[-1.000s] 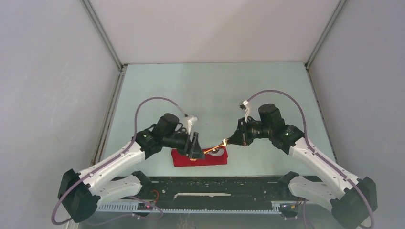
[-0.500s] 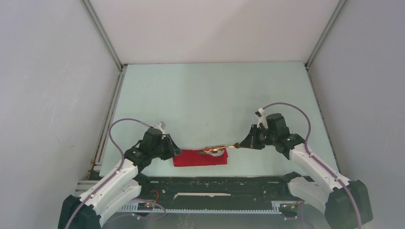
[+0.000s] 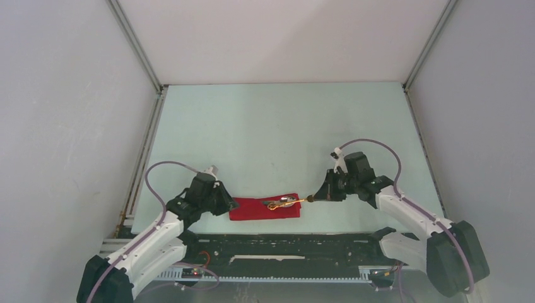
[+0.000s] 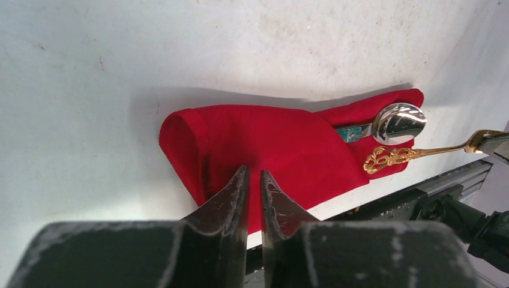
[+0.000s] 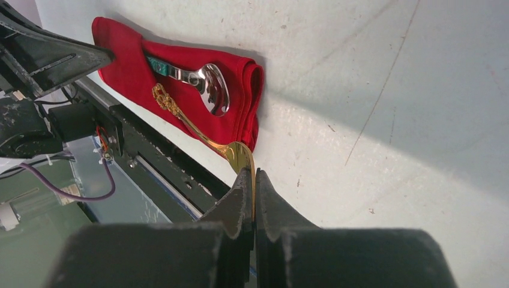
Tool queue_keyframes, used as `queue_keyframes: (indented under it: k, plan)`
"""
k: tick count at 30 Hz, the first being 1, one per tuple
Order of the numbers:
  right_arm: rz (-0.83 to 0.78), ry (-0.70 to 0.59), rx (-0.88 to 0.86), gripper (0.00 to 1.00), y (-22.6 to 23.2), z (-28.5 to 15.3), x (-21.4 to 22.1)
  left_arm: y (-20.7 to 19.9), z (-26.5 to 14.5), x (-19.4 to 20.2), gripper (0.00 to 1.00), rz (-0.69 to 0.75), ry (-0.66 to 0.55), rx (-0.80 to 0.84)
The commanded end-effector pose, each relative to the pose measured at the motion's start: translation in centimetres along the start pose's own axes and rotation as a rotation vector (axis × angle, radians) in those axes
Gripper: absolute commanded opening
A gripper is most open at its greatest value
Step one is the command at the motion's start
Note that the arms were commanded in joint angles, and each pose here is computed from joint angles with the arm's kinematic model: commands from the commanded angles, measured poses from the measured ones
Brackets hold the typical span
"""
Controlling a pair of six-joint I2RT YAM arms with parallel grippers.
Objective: Fold the napkin into a case and place the utensils inside
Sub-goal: Insert the fork into the folded napkin.
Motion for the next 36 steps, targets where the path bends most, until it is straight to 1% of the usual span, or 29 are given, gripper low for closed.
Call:
queue_keyframes:
  k: [1,9,13,19,25,31,36]
  plan:
    - [-0.041,-0.004,-0.022,0.0,0.5,0.9,-0.1,0.1,0.3,0.0,0.17,-0.032,-0.003,0.002]
    - [-0.027,-0.006,-0.043,0.0,0.7,1.9,-0.2,0.2,0.3,0.1,0.11,-0.022,-0.003,0.011]
    - [-0.011,-0.006,-0.026,0.0,0.2,2.0,-0.2,0.3,0.3,0.2,0.11,-0.02,-0.001,0.01]
    - [-0.002,-0.024,-0.013,0.0,-0.6,1.0,-0.3,0.3,0.4,0.2,0.04,-0.024,-0.001,0.003]
    - [0.0,-0.027,0.0,0.0,-1.2,0.8,-0.1,0.4,0.4,0.1,0.03,-0.023,-0.003,0.001]
    - [-0.04,0.019,-0.036,0.0,0.0,2.1,0.9,0.5,0.4,0.2,0.03,-0.022,-0.002,-0.002]
    - [-0.023,0.014,-0.077,0.0,0.9,3.0,1.0,0.5,0.5,0.2,0.03,-0.022,-0.002,-0.004]
Point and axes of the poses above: each gripper's point midway between its finger pads, its own z axis out along the fingers, its own y axis along the line the jaws close on, x = y × z, the point moved 2 cm from there along -z, back along the fingers, and after that the axes turned 5 degrees about -z, right-handed, at the moved point
